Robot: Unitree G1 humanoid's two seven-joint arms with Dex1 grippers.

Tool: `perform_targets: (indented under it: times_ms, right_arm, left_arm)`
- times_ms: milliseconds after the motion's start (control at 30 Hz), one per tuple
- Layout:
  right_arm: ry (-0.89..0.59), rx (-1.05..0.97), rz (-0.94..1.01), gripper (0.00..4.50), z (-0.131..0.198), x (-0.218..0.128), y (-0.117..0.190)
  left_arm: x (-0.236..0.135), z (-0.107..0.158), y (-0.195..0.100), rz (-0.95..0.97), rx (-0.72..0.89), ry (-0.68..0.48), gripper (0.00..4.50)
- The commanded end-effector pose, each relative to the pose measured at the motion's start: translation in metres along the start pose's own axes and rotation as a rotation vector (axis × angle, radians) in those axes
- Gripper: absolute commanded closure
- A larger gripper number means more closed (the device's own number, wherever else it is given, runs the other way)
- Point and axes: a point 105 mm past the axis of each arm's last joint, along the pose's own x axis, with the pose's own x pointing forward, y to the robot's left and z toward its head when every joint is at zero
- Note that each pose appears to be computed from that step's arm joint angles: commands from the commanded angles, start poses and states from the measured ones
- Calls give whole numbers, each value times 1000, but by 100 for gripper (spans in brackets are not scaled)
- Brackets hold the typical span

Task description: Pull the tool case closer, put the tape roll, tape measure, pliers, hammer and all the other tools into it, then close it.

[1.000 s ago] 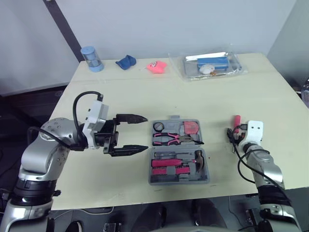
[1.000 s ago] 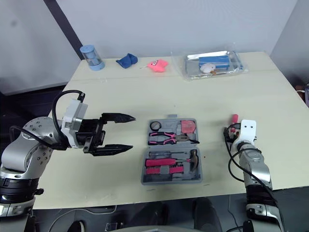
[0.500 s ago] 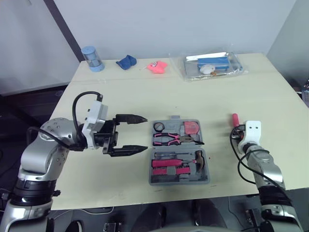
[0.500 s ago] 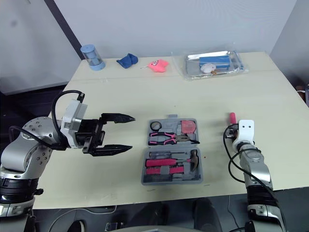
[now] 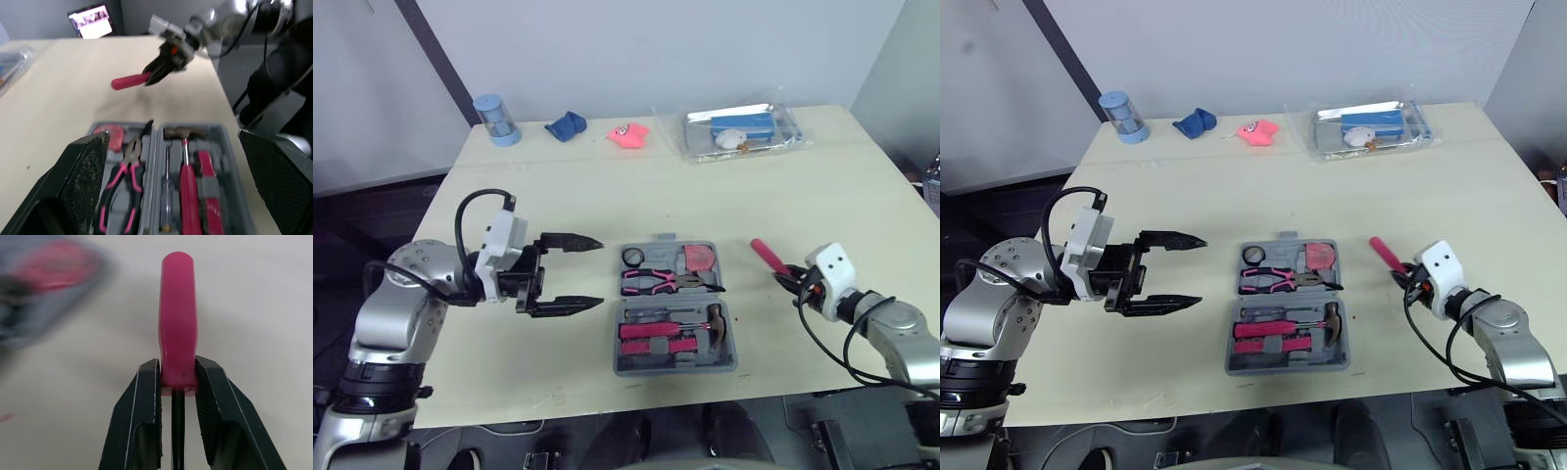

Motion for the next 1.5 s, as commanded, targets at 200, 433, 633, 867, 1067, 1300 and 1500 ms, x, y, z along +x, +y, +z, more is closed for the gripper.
perform_targets:
  times_ms: [200, 433, 633, 867, 1067, 1300, 1500]
  right_arm:
    - [106, -240, 473, 407, 44, 1, 80]
    - [214, -382, 584, 407, 56, 15, 111]
    - [252, -493, 654, 407, 62, 29, 133]
    - [286, -562, 771, 407, 60, 33, 165]
    - [302, -575, 789, 407, 55, 39, 177]
    - [350, -576, 750, 407, 44, 47, 174]
    - [370, -574, 744, 407, 38, 53, 178]
  left_arm:
    - [-14, -10, -12, -103, 78, 90, 0]
    - [-20, -18, -23, -142, 91, 138, 0]
    - [-24, -22, -39, -185, 68, 147, 0]
    - [-32, -32, -56, -237, 102, 186, 0]
    - [-38, -37, -62, -215, 94, 176, 0]
    - [-47, -40, -63, -176, 60, 181, 0]
    - [-50, -41, -65, -162, 45, 187, 0]
